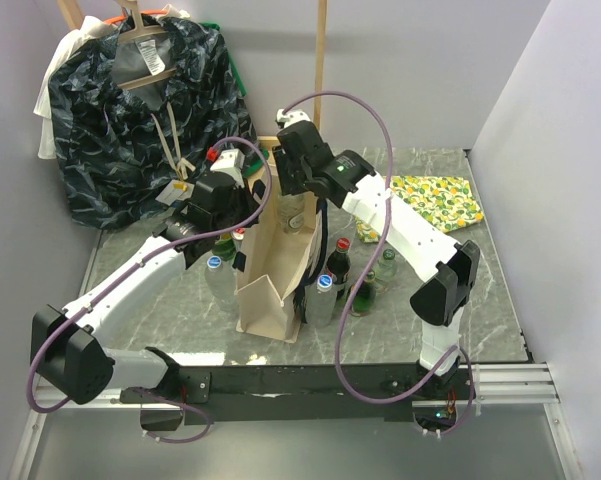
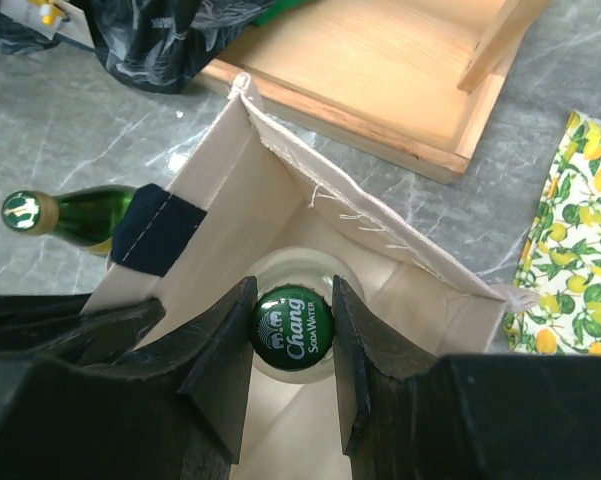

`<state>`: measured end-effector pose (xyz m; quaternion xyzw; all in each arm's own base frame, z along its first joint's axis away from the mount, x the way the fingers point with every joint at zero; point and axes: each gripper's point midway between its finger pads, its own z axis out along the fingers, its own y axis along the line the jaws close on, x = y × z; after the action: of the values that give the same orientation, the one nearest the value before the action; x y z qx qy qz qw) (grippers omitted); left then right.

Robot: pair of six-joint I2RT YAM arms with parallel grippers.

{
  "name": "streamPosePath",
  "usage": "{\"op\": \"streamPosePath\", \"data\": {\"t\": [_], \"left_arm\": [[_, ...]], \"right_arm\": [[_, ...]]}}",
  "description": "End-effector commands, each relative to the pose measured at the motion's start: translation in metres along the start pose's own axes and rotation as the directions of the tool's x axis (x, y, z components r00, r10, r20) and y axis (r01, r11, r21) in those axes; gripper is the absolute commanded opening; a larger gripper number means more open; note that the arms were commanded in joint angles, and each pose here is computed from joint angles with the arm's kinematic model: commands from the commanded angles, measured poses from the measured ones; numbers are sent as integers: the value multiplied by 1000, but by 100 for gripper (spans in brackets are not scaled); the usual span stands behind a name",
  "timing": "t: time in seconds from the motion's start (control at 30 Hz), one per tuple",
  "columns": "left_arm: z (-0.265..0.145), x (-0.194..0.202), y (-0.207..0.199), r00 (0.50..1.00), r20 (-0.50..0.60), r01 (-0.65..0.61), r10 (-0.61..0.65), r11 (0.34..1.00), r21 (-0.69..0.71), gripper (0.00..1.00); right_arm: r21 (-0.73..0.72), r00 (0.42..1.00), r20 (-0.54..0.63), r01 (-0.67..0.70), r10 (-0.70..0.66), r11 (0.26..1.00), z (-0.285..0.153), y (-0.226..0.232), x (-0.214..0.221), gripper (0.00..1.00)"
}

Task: Place the beverage into the canvas bag
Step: Place the drink in the canvas bag.

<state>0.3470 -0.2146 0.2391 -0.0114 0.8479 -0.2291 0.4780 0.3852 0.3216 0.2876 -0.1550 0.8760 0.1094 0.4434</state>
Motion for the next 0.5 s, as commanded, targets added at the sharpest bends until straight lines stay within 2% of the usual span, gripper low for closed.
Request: {"op": "streamPosePath", "data": {"t": [0.0, 0.1, 0.47], "left_arm": [[-8, -10, -1, 999, 36, -10, 10, 1000, 2, 1], [-7, -8, 0, 999, 29, -12, 12, 1000, -2, 1], [-6, -5, 0, 1000, 15, -17, 17, 1000, -1, 1]], "right_arm": [[-40, 955, 267, -122, 128, 992, -25, 4, -71, 0], [-46, 939, 300, -165, 171, 985, -22, 5, -76, 0], [28, 926, 326, -211, 191, 977, 21, -2, -51, 0]]}}
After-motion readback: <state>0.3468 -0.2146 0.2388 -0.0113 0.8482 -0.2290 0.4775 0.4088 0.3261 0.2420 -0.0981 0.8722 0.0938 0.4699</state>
